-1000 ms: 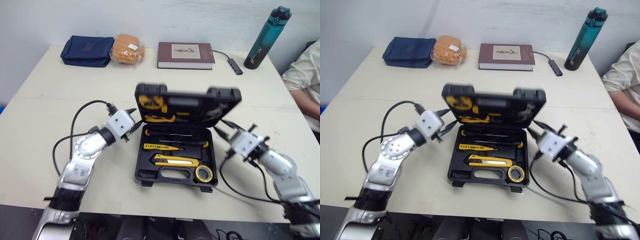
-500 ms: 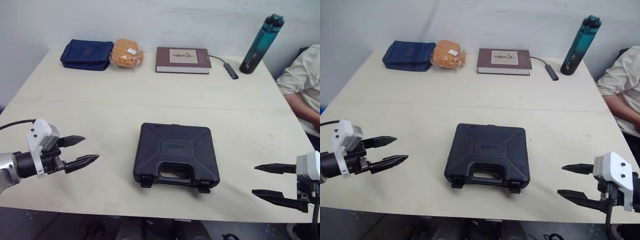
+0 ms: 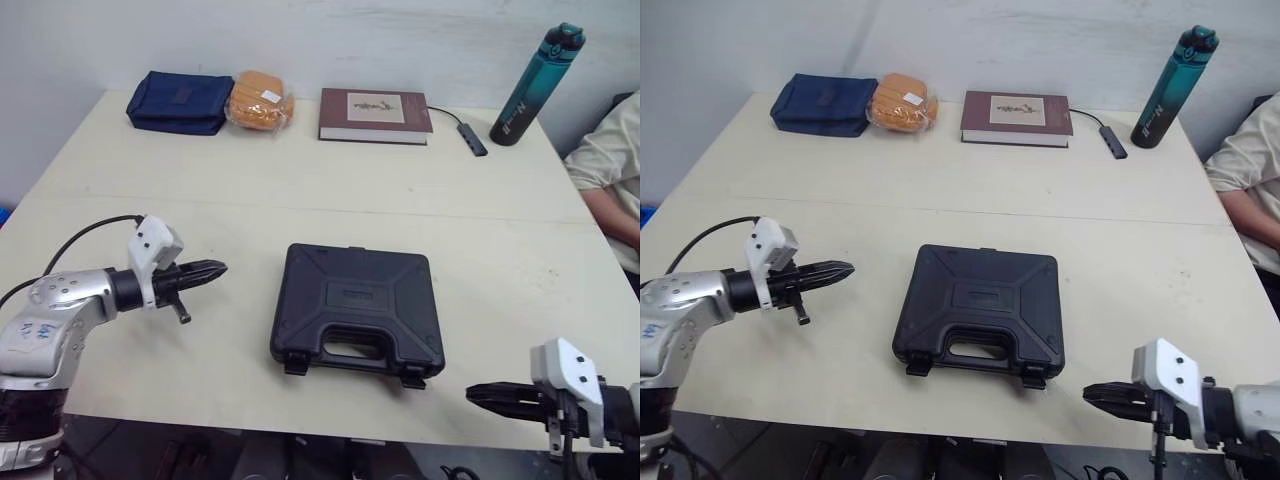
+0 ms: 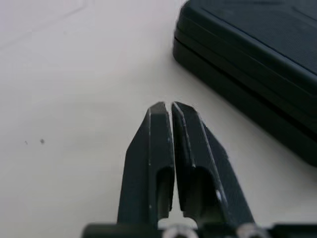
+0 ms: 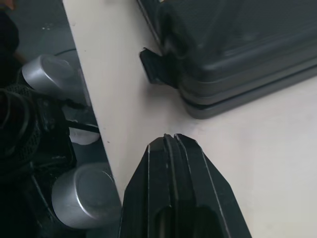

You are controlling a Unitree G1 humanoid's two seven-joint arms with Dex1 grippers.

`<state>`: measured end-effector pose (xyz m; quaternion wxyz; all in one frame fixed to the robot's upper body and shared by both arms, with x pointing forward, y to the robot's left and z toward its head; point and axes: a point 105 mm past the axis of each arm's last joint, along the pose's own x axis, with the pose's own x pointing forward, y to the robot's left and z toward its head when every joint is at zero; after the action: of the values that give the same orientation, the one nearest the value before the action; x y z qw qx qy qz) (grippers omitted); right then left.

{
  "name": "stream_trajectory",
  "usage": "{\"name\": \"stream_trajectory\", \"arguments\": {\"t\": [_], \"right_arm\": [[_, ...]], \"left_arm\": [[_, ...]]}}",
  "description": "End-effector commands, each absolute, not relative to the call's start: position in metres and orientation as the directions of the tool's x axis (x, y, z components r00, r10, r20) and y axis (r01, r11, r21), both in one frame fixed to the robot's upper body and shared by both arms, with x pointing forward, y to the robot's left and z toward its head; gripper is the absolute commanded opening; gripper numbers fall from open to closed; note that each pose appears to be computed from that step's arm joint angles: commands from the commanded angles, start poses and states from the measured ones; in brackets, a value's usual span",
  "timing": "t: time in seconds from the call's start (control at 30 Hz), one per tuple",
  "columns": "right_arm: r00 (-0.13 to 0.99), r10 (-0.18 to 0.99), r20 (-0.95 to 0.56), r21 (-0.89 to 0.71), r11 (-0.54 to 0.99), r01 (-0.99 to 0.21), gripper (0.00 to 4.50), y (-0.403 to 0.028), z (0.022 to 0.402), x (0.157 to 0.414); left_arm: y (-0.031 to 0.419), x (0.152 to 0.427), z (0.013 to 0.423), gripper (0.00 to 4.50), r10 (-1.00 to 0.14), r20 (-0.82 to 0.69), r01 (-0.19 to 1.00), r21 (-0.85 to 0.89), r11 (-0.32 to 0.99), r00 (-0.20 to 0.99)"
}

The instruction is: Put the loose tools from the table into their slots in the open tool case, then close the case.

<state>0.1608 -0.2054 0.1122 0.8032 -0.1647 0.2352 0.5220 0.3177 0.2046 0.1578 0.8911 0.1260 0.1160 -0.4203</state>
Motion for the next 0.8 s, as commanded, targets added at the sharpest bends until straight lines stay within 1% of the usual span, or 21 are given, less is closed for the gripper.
{"name": "stream_trajectory", "arguments": {"t": [0.03,0.17,0.37,0.53,0.67,0.8], "right_arm": [[0.334,0.775,-0.537,-0.017,0.386,-0.922,0.00,-0.192,0.104,0.163],[0.316,0.789,-0.528,-0.004,0.369,-0.929,0.00,-0.181,0.095,0.165],[0.316,0.799,-0.511,-0.011,0.362,-0.932,0.00,-0.167,0.089,0.175],[0.314,0.809,-0.497,-0.023,0.349,-0.937,0.00,-0.161,0.090,0.182],[0.351,0.800,-0.486,-0.062,0.369,-0.927,0.00,-0.161,0.094,0.191],[0.410,0.771,-0.488,-0.131,0.399,-0.908,0.00,-0.168,0.094,0.202]], "left_arm": [[0.190,0.348,0.160,0.05,-0.725,-0.318,0.791,0.192,0.581,0.610],[0.170,0.380,0.166,0.05,-0.744,-0.309,0.806,0.221,0.550,0.592],[0.141,0.406,0.158,0.05,-0.775,-0.345,0.847,0.259,0.464,0.530],[0.112,0.413,0.146,0.05,-0.801,-0.384,0.885,0.281,0.372,0.459],[0.102,0.416,0.144,0.05,-0.811,-0.395,0.897,0.287,0.336,0.431],[0.094,0.406,0.141,0.05,-0.846,-0.410,0.931,0.271,0.245,0.342]]}}
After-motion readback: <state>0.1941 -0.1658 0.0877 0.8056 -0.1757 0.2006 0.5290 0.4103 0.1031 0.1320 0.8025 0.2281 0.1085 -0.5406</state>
